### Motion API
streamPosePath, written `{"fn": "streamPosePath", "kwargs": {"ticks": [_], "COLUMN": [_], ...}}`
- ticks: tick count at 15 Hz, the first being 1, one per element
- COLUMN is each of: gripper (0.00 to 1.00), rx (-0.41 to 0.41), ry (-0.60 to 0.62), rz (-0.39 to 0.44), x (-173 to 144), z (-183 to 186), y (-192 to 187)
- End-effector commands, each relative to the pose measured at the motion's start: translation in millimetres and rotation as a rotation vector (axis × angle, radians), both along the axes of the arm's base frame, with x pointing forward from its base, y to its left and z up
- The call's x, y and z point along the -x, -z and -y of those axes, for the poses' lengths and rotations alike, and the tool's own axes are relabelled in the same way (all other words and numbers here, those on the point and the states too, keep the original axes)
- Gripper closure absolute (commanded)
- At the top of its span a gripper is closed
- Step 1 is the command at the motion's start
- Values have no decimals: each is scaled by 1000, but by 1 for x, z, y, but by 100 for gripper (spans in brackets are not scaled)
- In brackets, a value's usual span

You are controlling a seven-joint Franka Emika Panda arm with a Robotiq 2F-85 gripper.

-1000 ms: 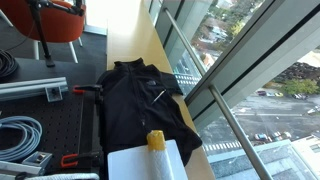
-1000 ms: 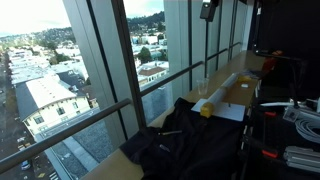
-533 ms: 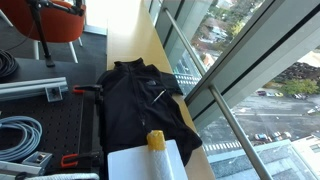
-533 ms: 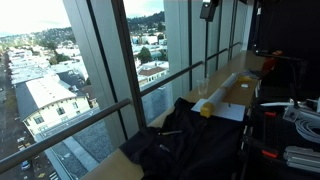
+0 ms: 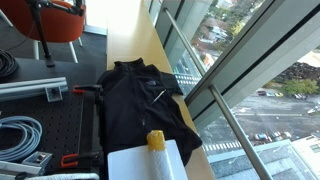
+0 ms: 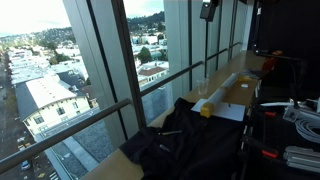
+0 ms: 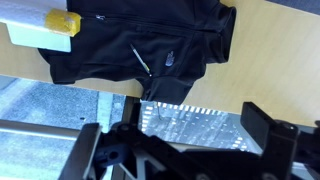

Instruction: Zip up the jersey

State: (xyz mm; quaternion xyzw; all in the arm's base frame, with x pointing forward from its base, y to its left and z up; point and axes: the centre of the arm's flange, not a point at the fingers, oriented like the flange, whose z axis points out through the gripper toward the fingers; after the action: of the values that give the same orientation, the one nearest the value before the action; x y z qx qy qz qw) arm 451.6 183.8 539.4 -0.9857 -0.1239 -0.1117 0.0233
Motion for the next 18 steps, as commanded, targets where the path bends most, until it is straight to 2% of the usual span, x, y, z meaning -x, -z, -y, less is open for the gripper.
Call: {"fn": "streamPosePath", "kwargs": {"ticks": [1, 5, 9, 14, 18], "gripper": [0, 0, 0, 0, 0], "rx": [5, 23, 11, 21, 43], "ry": [-10, -48, -62, -41, -7], "rz": [6, -2, -6, 46, 31], "x": [1, 3, -3, -33, -53], "z": [-3, 6, 26, 57, 83], "y": [5, 30, 75, 137, 191]}}
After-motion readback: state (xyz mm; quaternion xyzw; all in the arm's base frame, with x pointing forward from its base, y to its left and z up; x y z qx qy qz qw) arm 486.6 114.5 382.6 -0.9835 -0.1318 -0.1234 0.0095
